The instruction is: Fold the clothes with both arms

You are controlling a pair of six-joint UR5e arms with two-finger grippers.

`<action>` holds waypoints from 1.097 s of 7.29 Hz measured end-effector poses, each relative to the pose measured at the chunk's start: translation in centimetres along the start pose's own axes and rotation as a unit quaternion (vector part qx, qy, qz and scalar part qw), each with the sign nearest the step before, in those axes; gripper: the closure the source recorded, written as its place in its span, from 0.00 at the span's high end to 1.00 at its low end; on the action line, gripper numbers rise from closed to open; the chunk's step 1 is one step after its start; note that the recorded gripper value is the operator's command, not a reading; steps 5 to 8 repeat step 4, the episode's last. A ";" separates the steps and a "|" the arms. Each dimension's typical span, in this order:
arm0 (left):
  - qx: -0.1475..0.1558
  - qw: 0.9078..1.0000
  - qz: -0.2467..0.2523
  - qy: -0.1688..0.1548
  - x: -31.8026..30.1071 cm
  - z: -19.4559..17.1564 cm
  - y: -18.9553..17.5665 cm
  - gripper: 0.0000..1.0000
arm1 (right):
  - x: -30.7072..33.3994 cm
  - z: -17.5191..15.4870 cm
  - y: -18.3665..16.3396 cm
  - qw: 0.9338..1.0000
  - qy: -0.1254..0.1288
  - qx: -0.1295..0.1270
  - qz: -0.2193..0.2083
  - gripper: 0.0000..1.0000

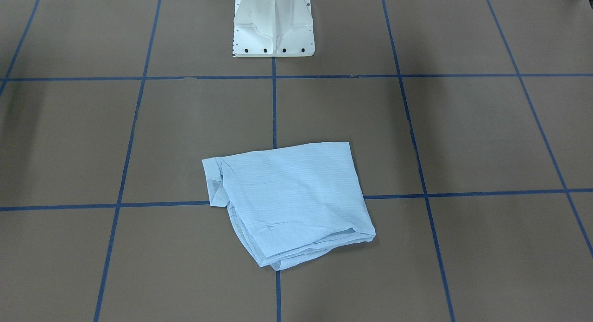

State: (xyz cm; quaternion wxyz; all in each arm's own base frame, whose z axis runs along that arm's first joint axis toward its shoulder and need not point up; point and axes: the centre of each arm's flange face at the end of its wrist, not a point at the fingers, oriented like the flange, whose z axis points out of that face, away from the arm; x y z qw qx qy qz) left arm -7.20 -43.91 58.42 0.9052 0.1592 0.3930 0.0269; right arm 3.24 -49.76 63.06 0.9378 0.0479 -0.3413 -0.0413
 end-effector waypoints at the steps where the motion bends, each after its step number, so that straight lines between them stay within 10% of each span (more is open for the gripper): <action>1: 0.000 1.000 0.000 0.000 0.0 0.0 0.0 1.00 | 0.0 0.0 0.0 1.000 -0.001 0.000 0.000 1.00; 8: 0.000 1.000 0.002 0.000 0.1 0.1 -0.1 1.00 | -0.1 0.0 0.0 1.000 -0.002 0.000 -0.001 1.00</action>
